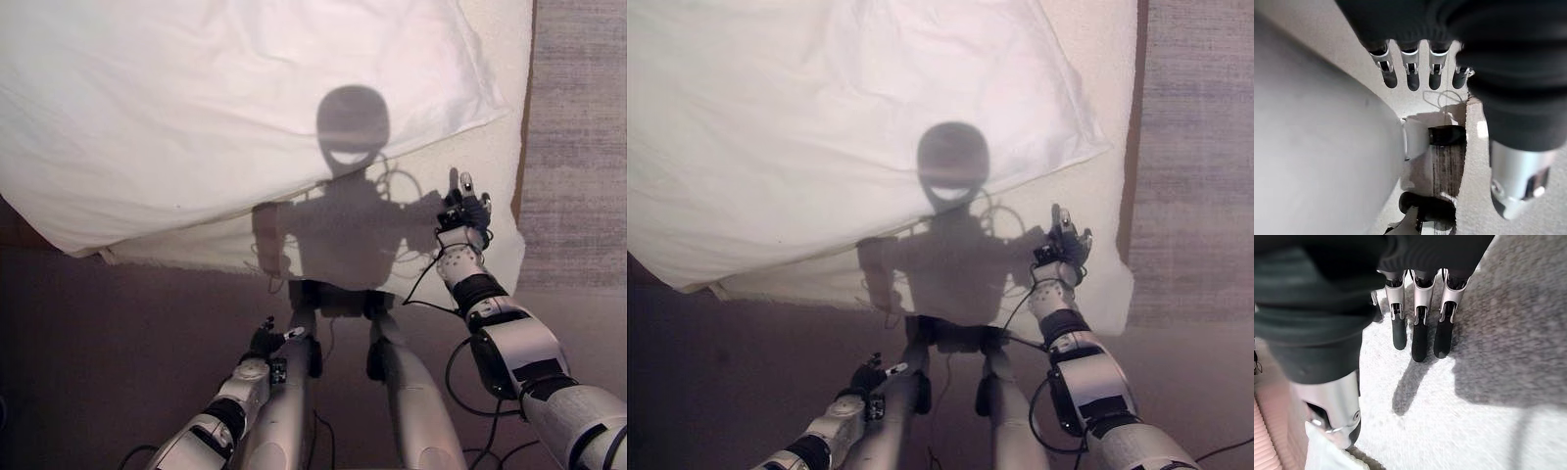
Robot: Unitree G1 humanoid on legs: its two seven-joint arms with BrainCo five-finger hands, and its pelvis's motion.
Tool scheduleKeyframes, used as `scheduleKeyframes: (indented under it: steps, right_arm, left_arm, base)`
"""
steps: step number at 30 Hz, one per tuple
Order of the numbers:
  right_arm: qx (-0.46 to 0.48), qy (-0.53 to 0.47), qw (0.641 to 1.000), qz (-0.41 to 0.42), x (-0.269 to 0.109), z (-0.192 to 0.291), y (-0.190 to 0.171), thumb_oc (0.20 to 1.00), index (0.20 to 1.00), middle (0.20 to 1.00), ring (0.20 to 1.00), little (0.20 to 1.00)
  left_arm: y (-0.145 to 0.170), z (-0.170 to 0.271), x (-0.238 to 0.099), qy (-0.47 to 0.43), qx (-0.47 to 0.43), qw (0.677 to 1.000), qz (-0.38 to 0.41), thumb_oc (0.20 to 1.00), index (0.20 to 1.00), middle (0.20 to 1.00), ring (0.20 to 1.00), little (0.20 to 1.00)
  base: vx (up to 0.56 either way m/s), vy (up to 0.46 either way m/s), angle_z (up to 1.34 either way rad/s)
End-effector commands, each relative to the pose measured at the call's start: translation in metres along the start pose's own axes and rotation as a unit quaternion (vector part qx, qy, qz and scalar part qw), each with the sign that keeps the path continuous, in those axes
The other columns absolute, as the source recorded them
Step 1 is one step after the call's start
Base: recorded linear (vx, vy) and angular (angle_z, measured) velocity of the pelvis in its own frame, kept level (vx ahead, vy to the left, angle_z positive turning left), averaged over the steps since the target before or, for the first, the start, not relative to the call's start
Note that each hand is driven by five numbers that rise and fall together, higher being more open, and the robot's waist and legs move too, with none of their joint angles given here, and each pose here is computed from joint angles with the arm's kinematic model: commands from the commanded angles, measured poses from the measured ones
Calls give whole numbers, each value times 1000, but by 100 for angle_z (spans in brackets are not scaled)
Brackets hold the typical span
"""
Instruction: Make the bed
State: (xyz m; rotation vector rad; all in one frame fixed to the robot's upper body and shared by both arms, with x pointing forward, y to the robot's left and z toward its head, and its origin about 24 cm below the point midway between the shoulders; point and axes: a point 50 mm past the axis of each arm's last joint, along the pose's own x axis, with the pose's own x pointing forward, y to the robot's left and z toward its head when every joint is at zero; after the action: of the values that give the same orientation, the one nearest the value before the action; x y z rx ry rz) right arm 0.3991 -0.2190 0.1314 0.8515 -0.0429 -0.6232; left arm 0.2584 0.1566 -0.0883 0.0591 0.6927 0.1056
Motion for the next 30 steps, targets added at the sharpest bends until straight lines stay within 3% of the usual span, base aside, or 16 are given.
scheduleKeyframes:
  steps: [1, 15, 25, 30]
  right_arm:
    - [1, -47, 989, 139, -10, 41, 76, 1000, 1000, 1000, 1000, 1000]
    - [-53, -147, 949, 273, -53, 91, 163, 1000, 1000, 1000, 1000, 1000]
    - [-119, -177, 930, 300, -60, 100, 177, 1000, 1000, 1000, 1000, 1000]
    - [-152, -188, 933, 266, -55, 95, 169, 1000, 1000, 1000, 1000, 1000]
  left_arm:
    - [5, -12, -3, 15, -1, 1000, 0, 1000, 1000, 1000, 1000, 1000]
    - [8, 2, 0, -7, 1, 1000, 1, 1000, 1000, 1000, 1000, 1000]
    - [10, 7, 0, -17, -3, 1000, 4, 1000, 1000, 1000, 1000, 1000]
    - [14, 5, 1, -9, -5, 1000, 20, 1000, 1000, 1000, 1000, 1000]
  base:
    - [19, -44, 2]
    - [9, -21, 3]
    - [18, -7, 5]
    - [0, 0, 0]
